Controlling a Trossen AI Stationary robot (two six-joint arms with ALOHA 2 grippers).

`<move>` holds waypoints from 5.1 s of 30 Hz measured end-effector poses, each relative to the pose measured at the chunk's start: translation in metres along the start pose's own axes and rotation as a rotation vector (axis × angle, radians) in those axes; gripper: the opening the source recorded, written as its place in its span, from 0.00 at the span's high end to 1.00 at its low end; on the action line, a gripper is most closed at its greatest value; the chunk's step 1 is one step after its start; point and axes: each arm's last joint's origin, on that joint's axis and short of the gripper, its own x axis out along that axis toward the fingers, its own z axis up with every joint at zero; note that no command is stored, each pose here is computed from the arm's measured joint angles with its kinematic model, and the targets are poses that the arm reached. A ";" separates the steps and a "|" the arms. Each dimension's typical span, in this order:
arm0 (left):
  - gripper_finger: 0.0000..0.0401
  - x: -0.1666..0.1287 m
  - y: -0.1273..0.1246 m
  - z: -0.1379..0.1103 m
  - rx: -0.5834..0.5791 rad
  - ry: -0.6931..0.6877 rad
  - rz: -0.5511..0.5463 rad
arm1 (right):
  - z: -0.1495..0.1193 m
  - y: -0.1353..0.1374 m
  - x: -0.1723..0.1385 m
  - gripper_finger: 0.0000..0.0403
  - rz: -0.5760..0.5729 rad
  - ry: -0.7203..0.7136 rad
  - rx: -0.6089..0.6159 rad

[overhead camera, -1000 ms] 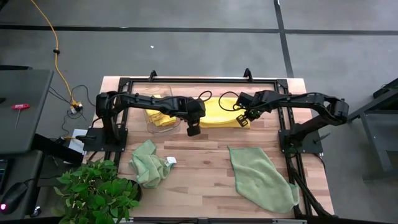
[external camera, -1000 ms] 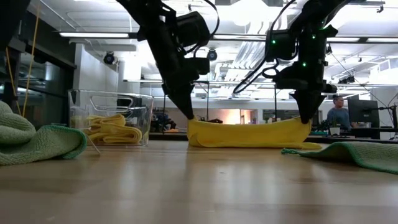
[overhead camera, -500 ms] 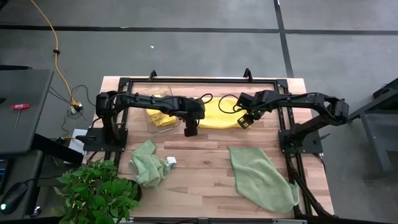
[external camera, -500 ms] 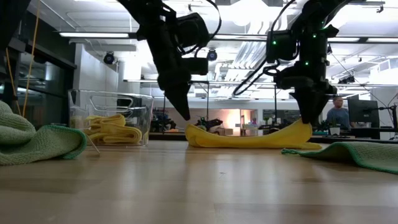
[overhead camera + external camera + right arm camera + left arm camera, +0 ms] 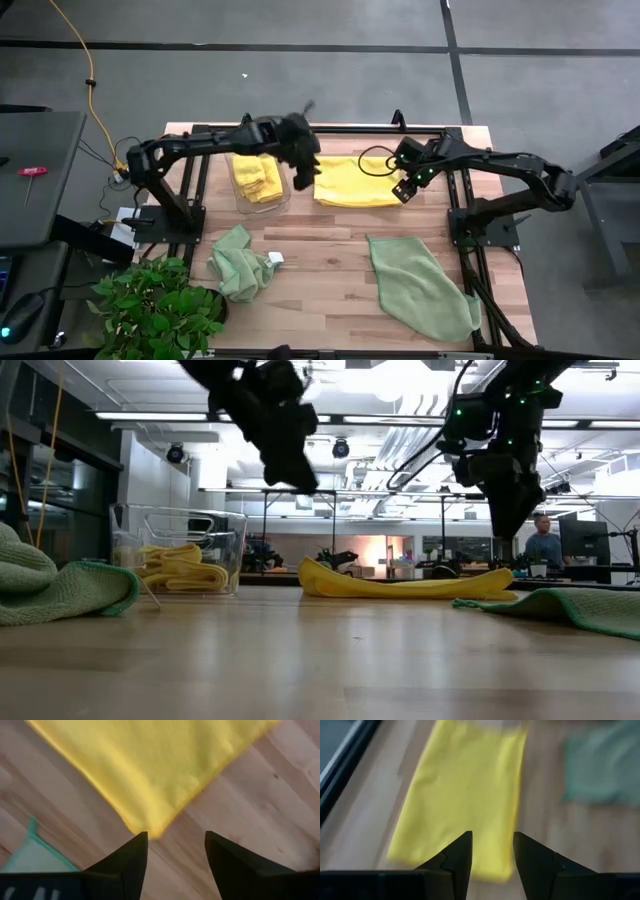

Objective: Fold microfiber towels
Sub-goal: Fold the yellow towel

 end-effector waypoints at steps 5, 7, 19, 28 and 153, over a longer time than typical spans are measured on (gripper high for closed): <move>0.67 0.008 0.019 -0.017 -0.187 -0.123 -0.037 | -0.004 -0.010 0.011 0.53 0.188 -0.172 0.111; 0.67 0.014 0.018 -0.027 -0.217 -0.118 -0.036 | -0.007 -0.010 0.021 0.53 0.277 -0.240 0.185; 0.78 0.081 -0.034 -0.064 -0.222 -0.077 0.133 | -0.036 -0.007 0.065 0.74 0.304 -0.253 0.370; 0.98 0.116 -0.054 -0.090 -0.189 0.047 0.163 | -0.043 -0.008 0.068 0.90 0.257 -0.190 0.329; 1.00 0.134 0.092 -0.013 -0.240 0.602 0.197 | 0.098 -0.075 0.079 0.54 0.037 0.009 -0.024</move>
